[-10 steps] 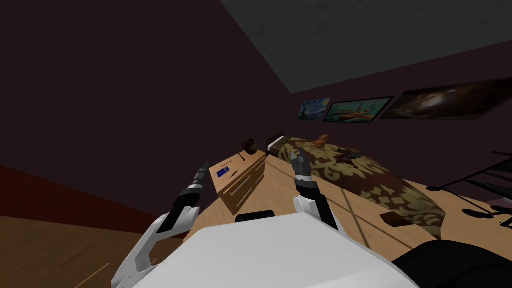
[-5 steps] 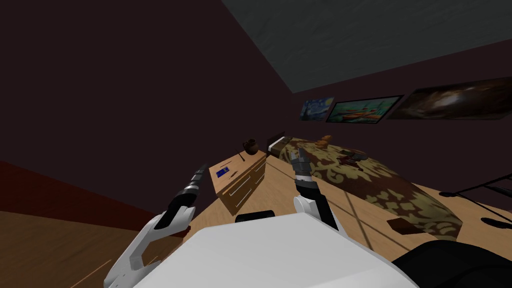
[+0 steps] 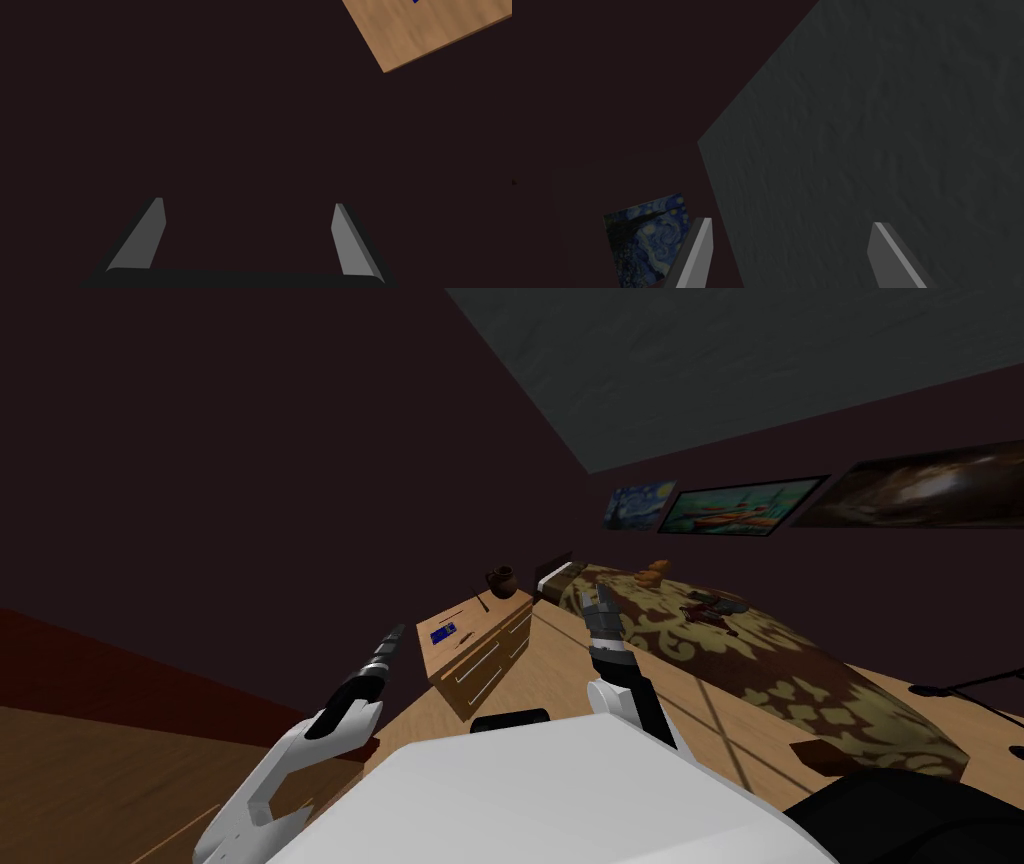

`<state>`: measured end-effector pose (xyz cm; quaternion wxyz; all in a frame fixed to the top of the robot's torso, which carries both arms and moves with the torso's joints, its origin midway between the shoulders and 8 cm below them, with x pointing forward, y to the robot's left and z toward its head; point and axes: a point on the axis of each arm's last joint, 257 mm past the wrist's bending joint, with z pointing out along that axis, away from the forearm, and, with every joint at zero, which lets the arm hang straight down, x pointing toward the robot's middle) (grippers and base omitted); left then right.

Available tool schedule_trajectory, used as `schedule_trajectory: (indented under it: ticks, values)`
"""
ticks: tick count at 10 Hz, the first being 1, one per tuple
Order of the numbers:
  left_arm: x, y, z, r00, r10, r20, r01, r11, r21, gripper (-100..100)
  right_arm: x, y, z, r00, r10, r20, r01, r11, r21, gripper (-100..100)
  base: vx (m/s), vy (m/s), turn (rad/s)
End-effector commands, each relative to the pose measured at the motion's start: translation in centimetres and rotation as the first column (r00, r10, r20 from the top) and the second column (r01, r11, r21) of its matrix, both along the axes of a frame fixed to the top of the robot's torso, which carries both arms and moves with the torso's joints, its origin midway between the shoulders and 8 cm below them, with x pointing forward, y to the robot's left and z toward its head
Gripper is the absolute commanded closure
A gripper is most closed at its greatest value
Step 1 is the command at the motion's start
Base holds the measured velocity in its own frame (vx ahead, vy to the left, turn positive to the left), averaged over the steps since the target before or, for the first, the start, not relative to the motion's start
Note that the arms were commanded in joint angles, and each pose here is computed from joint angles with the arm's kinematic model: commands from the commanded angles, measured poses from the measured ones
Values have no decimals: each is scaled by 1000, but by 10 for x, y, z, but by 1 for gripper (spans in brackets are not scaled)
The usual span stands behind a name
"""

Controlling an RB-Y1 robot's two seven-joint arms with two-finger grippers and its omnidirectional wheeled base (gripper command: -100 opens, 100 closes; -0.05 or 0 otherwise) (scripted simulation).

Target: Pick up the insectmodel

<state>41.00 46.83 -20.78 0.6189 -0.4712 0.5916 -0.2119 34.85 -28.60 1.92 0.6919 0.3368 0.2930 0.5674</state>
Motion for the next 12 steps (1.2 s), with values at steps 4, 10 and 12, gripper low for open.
schedule_trajectory:
  ticks: [4, 10, 12]
  values:
    - [-18, 43, -33, 986, 104, -132, -108, 994, -23, -100, 0, 0, 0, 1000, 0, 0, 0, 1000, 0, 0, 42, -58, 34]
    - [-42, 92, -67, 938, 226, -264, -253, 965, -72, -100, 0, 0, 0, 1000, 0, 0, 0, 1000, 0, 0, 41, -52, 19]
    - [-47, 93, -74, 926, 236, -294, -269, 960, -76, -100, 0, 0, 0, 1000, 0, 0, 0, 1000, 0, 0, 37, -46, 9]
